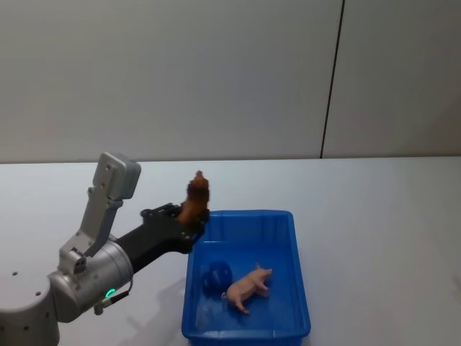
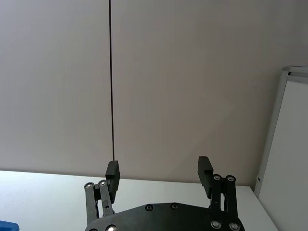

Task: Pick up the two dolls from the table and place them into the box.

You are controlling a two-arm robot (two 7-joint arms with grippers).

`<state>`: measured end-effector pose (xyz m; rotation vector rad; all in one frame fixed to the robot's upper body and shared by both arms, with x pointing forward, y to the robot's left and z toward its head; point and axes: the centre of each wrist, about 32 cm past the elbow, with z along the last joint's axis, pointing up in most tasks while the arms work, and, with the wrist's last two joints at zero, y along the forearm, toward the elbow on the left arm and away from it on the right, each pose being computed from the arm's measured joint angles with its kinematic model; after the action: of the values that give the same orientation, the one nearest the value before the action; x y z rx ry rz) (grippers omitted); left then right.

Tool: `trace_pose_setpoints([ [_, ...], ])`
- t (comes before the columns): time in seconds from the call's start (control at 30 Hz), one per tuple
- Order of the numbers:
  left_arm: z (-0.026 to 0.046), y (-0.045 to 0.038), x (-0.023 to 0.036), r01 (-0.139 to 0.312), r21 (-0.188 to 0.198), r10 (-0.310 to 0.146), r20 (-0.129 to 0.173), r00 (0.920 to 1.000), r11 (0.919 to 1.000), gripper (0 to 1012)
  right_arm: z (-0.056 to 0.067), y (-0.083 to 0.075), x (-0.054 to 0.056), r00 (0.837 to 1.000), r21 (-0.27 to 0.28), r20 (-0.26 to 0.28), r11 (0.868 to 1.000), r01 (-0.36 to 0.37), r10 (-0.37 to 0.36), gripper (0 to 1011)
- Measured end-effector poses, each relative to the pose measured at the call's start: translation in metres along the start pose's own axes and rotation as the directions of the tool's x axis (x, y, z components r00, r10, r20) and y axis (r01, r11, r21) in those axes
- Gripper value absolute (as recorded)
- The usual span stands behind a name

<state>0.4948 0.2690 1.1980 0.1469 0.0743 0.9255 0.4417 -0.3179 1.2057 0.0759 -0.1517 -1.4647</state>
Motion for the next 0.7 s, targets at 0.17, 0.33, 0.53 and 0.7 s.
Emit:
trace_pose_setpoints([
  [0.17,0.0002,-0.0070,0.0046,0.081,0.002,-0.081,-0.014,0.9967,0.9967,355,0.000,0.000,0.000,1.000,0.000,0.000,1.000,0.000,0.000,1001],
  [0.33,-0.0002,-0.0148,0.0094,0.157,0.005,-0.157,-0.029,0.9872,0.9876,395,0.000,0.000,0.000,1.000,0.000,0.000,1.000,0.000,0.000,1001],
  [0.53,-0.0008,-0.0270,0.0162,0.256,0.009,-0.255,-0.052,0.9656,0.9668,565,0.000,0.000,0.000,1.000,0.000,0.000,1.000,0.000,0.000,1001],
  [0.7,-0.0016,-0.0375,0.0216,0.342,0.010,-0.341,-0.071,0.9375,0.9396,730,0.000,0.000,0.000,1.000,0.000,0.000,1.000,0.000,0.000,1001],
])
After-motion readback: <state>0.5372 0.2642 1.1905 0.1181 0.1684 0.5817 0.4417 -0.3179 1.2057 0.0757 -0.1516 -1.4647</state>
